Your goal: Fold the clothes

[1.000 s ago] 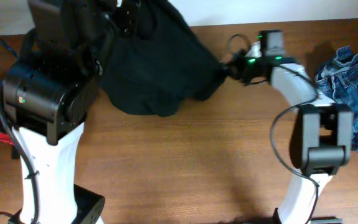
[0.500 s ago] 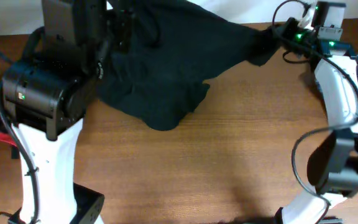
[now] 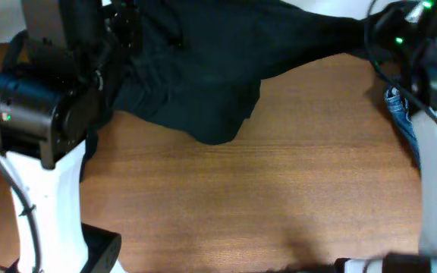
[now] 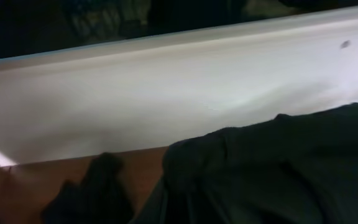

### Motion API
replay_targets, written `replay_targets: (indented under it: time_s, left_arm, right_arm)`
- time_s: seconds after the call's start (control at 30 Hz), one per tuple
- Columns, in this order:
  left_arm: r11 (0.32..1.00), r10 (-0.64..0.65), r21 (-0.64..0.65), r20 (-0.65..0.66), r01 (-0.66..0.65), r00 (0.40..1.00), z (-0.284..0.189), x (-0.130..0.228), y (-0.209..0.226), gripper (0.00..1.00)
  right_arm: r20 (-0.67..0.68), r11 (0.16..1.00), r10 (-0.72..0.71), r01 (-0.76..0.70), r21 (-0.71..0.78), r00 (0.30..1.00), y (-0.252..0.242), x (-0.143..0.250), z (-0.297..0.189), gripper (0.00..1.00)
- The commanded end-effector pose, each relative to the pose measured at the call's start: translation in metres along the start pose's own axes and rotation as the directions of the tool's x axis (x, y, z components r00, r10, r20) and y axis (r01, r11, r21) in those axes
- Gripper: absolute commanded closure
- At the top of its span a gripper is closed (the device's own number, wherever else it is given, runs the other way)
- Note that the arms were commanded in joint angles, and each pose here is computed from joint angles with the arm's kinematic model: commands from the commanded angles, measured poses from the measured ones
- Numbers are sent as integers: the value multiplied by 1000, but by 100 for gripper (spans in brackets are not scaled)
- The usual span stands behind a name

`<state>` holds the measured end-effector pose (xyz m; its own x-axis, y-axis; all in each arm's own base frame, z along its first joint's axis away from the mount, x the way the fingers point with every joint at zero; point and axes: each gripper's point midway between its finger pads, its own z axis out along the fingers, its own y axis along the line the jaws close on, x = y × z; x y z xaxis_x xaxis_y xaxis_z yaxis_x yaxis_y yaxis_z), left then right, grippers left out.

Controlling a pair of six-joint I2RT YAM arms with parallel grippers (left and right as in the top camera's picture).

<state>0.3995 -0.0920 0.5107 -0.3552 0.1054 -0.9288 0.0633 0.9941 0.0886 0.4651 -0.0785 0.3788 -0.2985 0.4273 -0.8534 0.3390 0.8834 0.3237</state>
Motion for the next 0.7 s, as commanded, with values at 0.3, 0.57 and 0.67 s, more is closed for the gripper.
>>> replay_targets:
  time_s: [0.3, 0.57, 0.67]
  left_arm:
    - [978, -95, 206, 286, 36, 954, -174, -39, 7, 99]
    - [964, -50, 264, 219, -10, 974, -173, -20, -15, 99]
    - [980, -14, 199, 154, -17, 988, -141, -12, -19, 99]
  right_arm:
    - [460, 995, 11, -57, 85, 888, -26, -99, -239, 96]
    - [486, 991, -8, -57, 118, 874, -40, -88, -287, 96]
    - [427, 988, -22, -45, 146, 904, -41, -80, -263, 96]
